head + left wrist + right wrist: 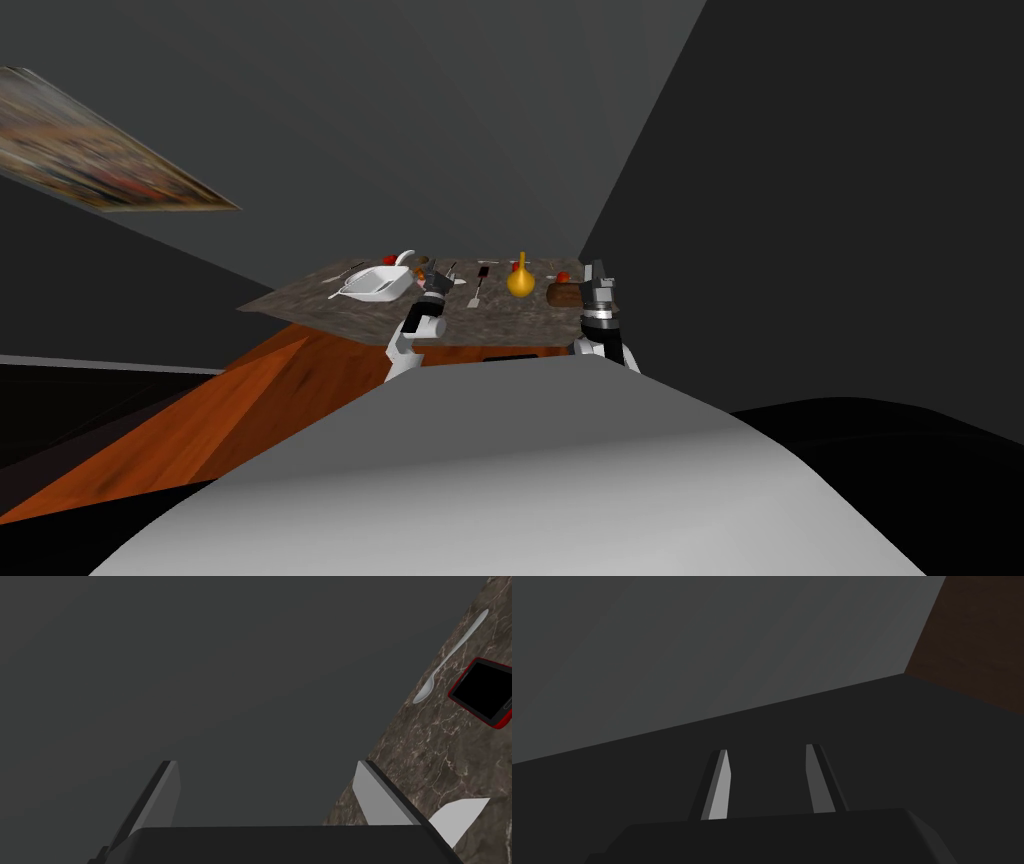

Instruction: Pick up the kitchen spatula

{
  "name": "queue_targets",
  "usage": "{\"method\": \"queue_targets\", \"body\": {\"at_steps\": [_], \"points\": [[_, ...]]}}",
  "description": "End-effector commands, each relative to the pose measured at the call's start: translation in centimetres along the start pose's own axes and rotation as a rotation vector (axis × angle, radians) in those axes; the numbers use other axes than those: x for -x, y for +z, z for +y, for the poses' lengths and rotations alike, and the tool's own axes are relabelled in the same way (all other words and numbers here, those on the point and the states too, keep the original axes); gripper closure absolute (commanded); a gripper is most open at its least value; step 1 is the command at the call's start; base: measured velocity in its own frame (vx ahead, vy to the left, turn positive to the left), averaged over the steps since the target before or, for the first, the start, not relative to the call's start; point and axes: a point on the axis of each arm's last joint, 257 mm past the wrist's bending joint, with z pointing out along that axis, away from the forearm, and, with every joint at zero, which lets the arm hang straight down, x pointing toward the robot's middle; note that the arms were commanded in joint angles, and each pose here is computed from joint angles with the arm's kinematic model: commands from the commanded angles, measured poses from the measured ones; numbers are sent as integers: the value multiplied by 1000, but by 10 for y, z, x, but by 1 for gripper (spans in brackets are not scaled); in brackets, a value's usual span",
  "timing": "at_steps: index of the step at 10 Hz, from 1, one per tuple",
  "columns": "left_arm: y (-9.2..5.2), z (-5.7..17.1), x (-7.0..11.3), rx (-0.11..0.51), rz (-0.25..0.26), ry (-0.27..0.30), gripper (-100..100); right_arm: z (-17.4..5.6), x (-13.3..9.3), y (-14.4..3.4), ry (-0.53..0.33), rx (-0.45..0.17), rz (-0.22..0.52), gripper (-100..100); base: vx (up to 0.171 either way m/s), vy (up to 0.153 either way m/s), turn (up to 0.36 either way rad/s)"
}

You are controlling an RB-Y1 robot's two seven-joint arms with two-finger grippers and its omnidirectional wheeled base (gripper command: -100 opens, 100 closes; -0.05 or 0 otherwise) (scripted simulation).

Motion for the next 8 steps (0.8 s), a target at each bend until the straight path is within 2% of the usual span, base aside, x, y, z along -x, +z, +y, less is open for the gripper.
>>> {"method": "queue_targets", "body": {"at_steps": [1, 3, 8], "points": [[1, 7, 5, 37, -3, -21, -100, 0, 0, 0, 0, 0, 0, 0, 20, -26, -74], [4, 17, 14, 89, -11, -49, -100, 0, 0, 0, 0, 0, 0, 0, 20, -25, -72], [4, 17, 14, 89, -11, -49, -100, 0, 0, 0, 0, 0, 0, 0, 1, -1, -4]]}}
